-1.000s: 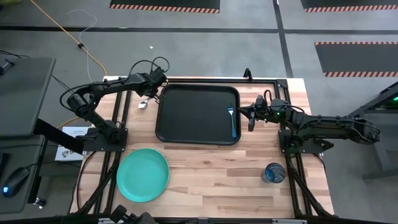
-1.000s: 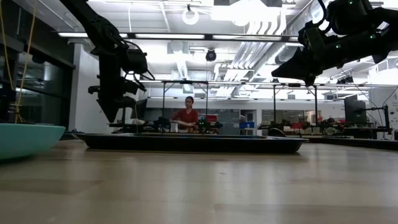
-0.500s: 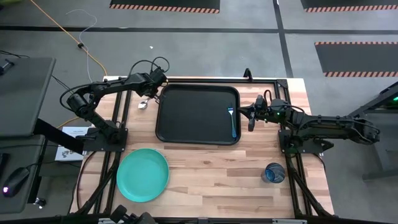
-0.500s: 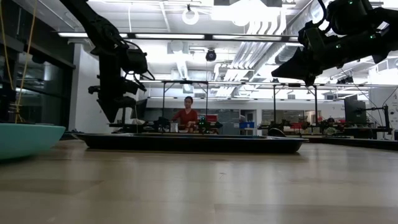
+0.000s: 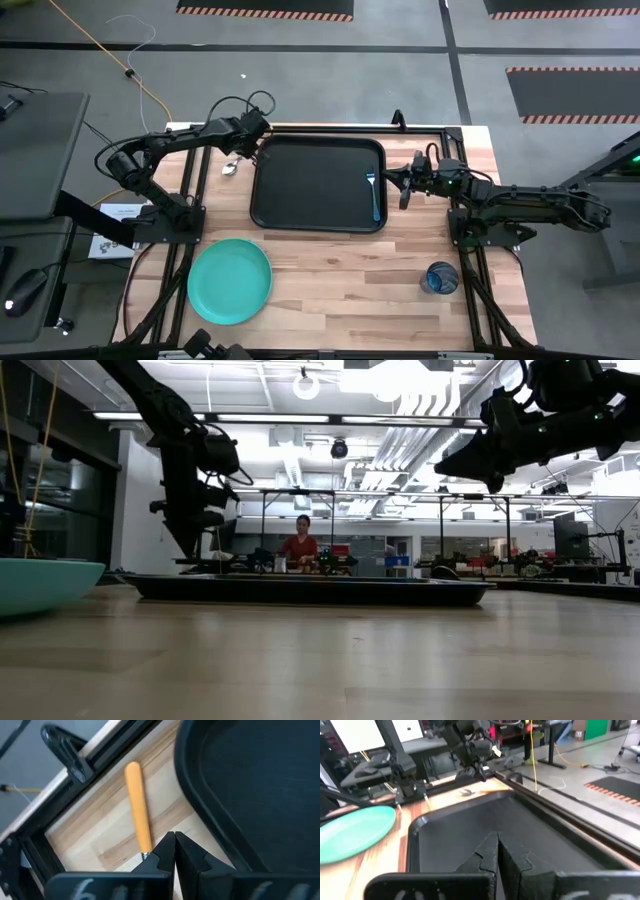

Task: Pick and place plate/cup/fork/spoon on tray
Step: Put the yellow spoon on the black tray to the left side of the blue fork

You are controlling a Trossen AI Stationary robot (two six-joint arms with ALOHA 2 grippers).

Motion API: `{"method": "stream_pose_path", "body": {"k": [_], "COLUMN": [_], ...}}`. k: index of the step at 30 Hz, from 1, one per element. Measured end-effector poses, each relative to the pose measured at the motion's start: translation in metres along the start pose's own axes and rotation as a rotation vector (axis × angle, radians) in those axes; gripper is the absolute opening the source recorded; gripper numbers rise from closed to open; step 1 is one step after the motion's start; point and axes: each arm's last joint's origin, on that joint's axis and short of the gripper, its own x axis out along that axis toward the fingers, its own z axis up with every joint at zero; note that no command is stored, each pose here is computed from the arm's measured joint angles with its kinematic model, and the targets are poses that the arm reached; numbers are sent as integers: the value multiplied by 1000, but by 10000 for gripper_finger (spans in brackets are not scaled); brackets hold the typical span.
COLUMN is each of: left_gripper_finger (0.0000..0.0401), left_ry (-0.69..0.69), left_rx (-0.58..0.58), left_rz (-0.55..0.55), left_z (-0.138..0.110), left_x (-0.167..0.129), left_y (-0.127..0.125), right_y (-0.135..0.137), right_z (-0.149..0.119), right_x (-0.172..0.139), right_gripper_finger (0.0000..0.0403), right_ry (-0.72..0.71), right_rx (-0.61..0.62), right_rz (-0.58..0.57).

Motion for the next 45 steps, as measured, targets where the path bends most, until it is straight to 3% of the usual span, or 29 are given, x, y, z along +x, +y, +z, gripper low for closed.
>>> {"method": "stream_pose_path", "body": {"k": [8,13,29,38,45], "left_gripper_finger": [0,13,172,175,169], "left_ry": [-91,-5,307,252,199], "left_rx": [3,-5,-143,-203,-242], "left_rz": [0,10,46,27,-94], "left_z": [-1,-8,-17,-8,-2], "left_x": [-26,-23,52,53,56], "left_y": [6,8,25,25,23], "right_y": [1,1,0,0,0], "right_z": [8,6,4,2,2], "right_x": [0,0,0,0,0], "right_gripper_finger": [0,0,0,0,0], "right_ry": [-82,-61,-41,-27,-26], "right_rx": [-1,0,3,26,26], "right_rz": [2,-2,-5,-5,-2]}}
